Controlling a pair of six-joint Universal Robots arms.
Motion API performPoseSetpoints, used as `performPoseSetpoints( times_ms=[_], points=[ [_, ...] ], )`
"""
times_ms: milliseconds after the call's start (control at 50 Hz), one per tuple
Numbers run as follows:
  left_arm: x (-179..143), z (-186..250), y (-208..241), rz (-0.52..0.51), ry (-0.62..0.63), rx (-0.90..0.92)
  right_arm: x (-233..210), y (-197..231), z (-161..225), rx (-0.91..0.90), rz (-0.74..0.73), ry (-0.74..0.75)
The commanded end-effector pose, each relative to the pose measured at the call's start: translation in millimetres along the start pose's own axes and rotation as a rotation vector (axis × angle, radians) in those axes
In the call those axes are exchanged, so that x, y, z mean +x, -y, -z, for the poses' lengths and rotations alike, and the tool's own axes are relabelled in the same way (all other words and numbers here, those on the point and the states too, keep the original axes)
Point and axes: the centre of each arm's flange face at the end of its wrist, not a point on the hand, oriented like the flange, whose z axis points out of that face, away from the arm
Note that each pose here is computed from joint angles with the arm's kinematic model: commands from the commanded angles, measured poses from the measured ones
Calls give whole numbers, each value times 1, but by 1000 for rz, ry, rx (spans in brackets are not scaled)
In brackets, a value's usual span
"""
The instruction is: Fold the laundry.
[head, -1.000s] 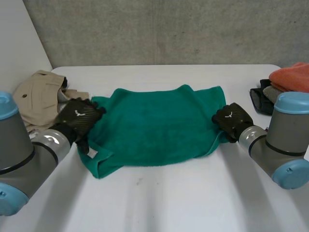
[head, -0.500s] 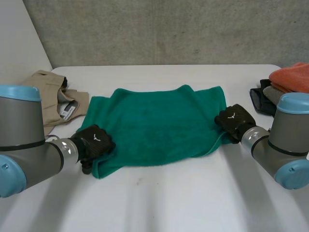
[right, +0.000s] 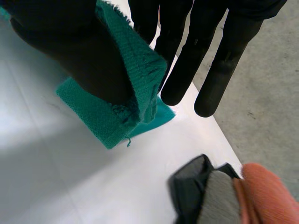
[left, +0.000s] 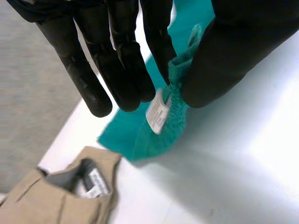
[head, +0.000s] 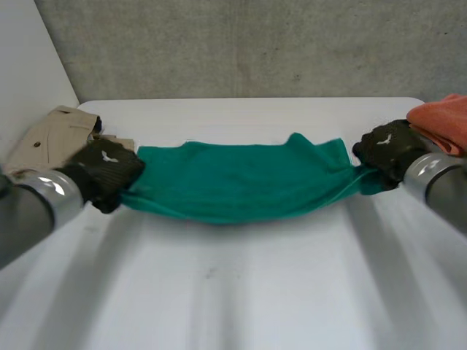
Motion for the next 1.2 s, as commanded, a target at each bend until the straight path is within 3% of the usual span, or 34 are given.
performPoseSetpoints(
  times_ms=[20, 100, 180, 260, 320, 420, 520, 600, 660, 720, 820, 1000, 1120, 1200],
  points=[
    [-14, 59, 15, 97, 25, -86, 27, 25, 58, -105, 98, 108],
    [-1, 67, 12, 136, -62, -126, 19, 29, 70, -89, 188, 235],
    [14, 38, -3, 168, -127, -172, -5, 15, 55, -108, 218, 353],
    [12, -8, -23, 166, -82, -214, -24, -4, 30, -185, 206, 411],
    [-3, -45, -26, 159, 12, -191, -22, -16, 5, -239, 228, 372],
    [-41, -86, 7, 173, 160, 18, 4, 1, -39, -167, 281, 144],
    [-109, -86, 84, 236, 393, 463, 72, 68, -67, 190, 230, -301],
    [-148, -68, 123, 282, 562, 756, 105, 105, -60, 490, 130, -504],
    [-158, -59, 135, 294, 615, 863, 115, 117, -52, 663, 98, -559],
    [-151, -58, 131, 295, 598, 834, 118, 122, -44, 815, 89, -575],
    [-131, -66, 105, 315, 544, 691, 105, 107, -50, 796, 63, -489],
    [-65, -84, 13, 383, 462, 335, 50, 29, -86, 451, -38, -196],
    [0, -91, -50, 382, 339, 117, -14, -31, -96, 208, -3, 19],
    [23, -90, -72, 348, 297, 48, -33, -53, -91, 98, 36, 82]
  ],
)
